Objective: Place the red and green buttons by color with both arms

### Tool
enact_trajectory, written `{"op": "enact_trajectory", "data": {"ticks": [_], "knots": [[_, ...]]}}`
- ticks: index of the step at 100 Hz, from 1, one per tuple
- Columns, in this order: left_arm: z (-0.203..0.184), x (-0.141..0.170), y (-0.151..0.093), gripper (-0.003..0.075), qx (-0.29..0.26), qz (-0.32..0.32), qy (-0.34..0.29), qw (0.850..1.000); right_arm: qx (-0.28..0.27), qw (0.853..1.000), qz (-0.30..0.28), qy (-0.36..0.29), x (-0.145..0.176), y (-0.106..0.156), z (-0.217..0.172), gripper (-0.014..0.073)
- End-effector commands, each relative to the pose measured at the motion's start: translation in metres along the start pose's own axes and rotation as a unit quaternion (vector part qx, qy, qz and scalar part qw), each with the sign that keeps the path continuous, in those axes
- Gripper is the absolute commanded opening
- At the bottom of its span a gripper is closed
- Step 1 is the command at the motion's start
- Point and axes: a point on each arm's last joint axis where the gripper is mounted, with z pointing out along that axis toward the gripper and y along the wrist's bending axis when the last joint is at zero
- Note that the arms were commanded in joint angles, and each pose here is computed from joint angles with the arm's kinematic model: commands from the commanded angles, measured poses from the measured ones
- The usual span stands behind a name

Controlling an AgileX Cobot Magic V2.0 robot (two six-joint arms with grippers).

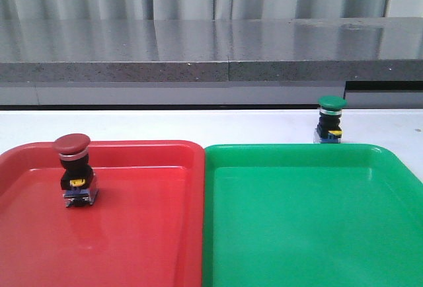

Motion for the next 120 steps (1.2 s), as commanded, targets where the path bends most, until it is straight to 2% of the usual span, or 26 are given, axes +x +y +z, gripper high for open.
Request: {"op": "enact_trajectory", "data": {"ticks": [1, 87, 102, 120], "knots": [[-0.002, 0.005, -0.001, -0.0019, 0.001, -0.006, -0.031, 0.999, 0.005, 0.998, -0.006, -0.056, -0.013, -0.001, -0.003, -0.0111], [-0.002, 0.005, -0.001, -0.0019, 0.001, -0.006, -0.031, 0.999, 0.005, 0.998, -0.006, -0.057, -0.013, -0.001, -0.003, -0.0111], [-0.002, 0.005, -0.001, -0.0019, 0.001, -0.006, -0.031, 0.999, 0.006, 0.997, -0.006, -0.083, -0.02, -0.001, -0.004, -0.0111], [-0.002, 0.005, -0.001, -0.0019, 0.001, -0.006, -0.031, 0.999, 0.005, 0.994, -0.005, -0.106, -0.045, 0.0, -0.008, -0.0111]]}}
